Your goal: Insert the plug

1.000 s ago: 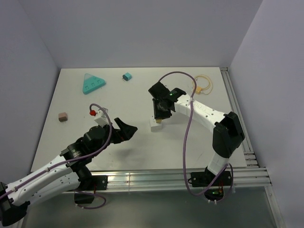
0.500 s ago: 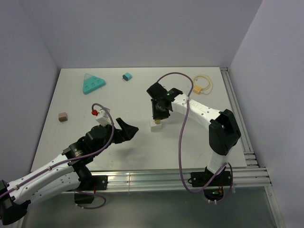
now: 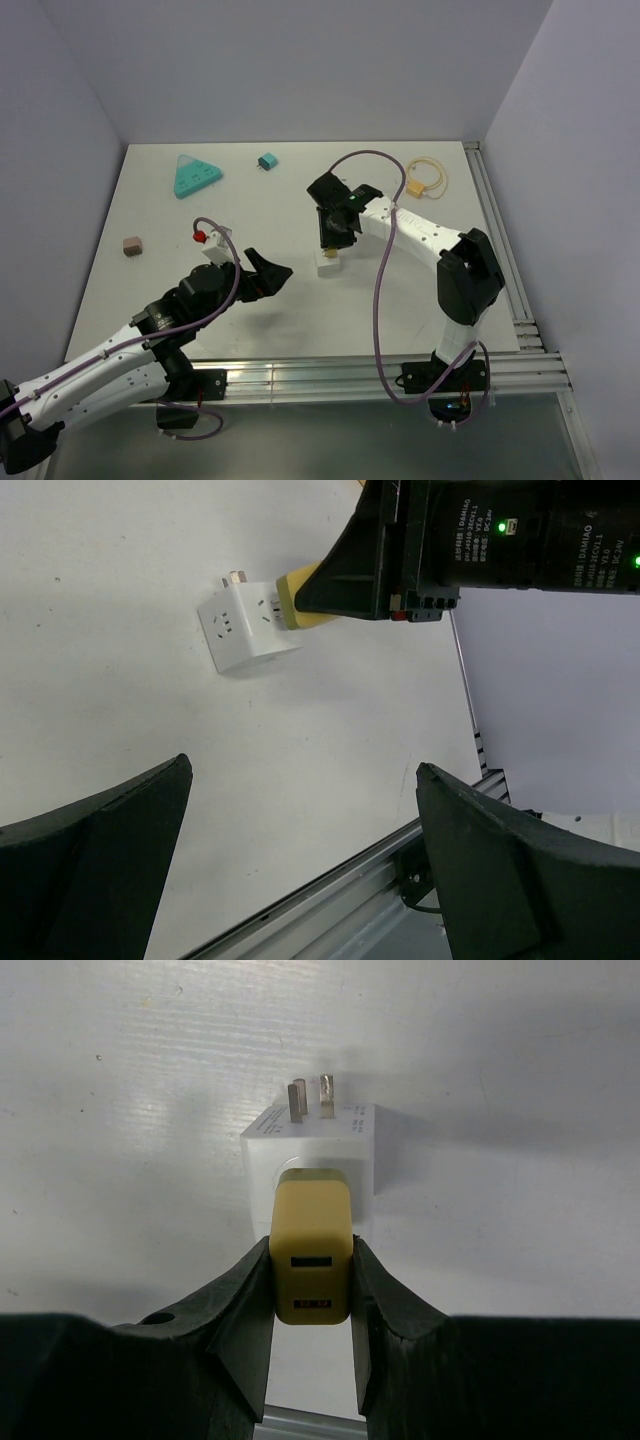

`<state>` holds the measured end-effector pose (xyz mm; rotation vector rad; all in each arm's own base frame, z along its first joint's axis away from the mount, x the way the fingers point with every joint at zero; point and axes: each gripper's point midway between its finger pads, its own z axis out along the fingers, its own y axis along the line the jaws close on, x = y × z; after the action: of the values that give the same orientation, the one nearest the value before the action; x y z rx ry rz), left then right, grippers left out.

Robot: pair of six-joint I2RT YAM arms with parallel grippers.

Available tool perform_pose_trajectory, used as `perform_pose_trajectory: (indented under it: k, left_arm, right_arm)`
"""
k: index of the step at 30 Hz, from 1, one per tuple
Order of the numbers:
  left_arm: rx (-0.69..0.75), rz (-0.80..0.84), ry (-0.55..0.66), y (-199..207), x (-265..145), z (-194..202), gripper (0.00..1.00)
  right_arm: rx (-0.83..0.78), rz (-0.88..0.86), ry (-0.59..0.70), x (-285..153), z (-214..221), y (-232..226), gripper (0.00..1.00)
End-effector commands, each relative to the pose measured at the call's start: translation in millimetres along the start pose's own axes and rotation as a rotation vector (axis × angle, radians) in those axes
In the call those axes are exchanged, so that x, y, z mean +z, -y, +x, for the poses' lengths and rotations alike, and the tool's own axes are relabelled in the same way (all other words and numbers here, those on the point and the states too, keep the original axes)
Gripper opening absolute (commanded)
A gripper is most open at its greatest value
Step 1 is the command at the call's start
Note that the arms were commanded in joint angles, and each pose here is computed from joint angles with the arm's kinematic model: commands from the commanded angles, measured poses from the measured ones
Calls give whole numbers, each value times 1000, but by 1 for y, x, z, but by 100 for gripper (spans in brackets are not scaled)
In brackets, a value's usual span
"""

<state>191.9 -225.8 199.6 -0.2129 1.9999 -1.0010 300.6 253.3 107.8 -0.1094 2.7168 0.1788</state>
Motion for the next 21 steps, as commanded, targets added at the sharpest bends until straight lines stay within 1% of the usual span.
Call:
perform_pose_trajectory:
  k: [1, 6, 11, 17, 21]
  left_arm:
    - [10, 45, 10, 8, 1, -3, 99]
    - [12, 47, 6, 9, 1, -2, 99]
    - [12, 60, 0, 11, 2, 0, 100]
    - [14, 64, -18, 14, 5, 2, 100]
    - [12, 62, -15, 13, 4, 2, 99]
  right_arm:
    - [0, 36, 24, 6, -9, 1, 0]
    - [-11, 71, 11, 6, -4, 8, 0]
    - [-26, 51, -7, 4, 2, 7, 0]
    - [-55, 82, -57, 18, 6, 8, 0]
    - [-78, 136, -94, 29, 8, 11, 0]
